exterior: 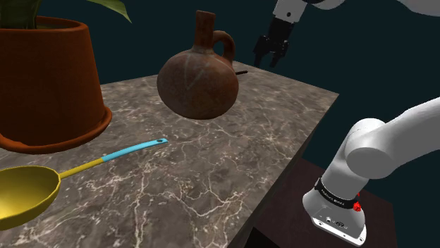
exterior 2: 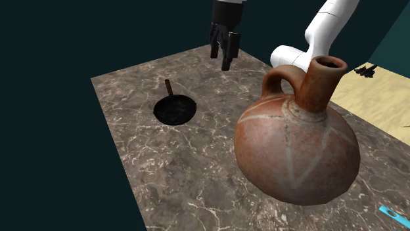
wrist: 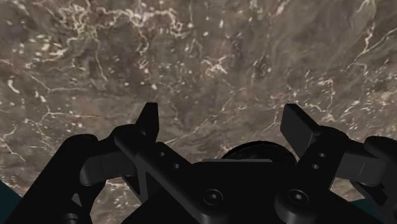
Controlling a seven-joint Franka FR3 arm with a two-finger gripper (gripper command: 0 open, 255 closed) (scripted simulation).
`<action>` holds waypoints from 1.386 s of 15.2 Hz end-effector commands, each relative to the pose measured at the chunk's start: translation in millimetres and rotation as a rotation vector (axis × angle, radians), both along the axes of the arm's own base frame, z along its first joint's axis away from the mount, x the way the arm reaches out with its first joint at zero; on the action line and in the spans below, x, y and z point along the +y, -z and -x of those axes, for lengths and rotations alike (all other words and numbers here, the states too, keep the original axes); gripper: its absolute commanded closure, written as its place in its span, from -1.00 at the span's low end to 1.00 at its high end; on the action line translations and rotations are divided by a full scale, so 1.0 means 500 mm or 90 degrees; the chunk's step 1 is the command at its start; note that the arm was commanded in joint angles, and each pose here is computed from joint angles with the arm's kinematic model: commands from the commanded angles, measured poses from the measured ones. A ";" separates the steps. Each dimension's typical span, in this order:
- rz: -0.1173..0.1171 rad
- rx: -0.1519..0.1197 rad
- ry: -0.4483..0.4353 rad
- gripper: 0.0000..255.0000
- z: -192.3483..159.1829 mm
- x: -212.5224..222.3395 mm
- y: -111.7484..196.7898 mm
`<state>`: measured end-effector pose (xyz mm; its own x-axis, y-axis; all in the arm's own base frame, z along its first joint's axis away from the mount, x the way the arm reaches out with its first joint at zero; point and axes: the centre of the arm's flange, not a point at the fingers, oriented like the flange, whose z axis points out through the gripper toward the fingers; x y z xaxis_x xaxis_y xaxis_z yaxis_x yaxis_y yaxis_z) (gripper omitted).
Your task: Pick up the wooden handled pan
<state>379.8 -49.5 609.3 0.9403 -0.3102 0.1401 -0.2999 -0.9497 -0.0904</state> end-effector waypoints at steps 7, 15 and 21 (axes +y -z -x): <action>-0.123 -0.037 0.127 -1.00 -0.184 -0.078 0.050; -0.163 -0.048 0.168 -1.00 -0.240 -0.110 0.119; -0.163 -0.048 0.168 1.00 -0.239 -0.110 0.147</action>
<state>499.5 -104.8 536.1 0.8130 -0.5749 0.0923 -0.5152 -0.7842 -0.3459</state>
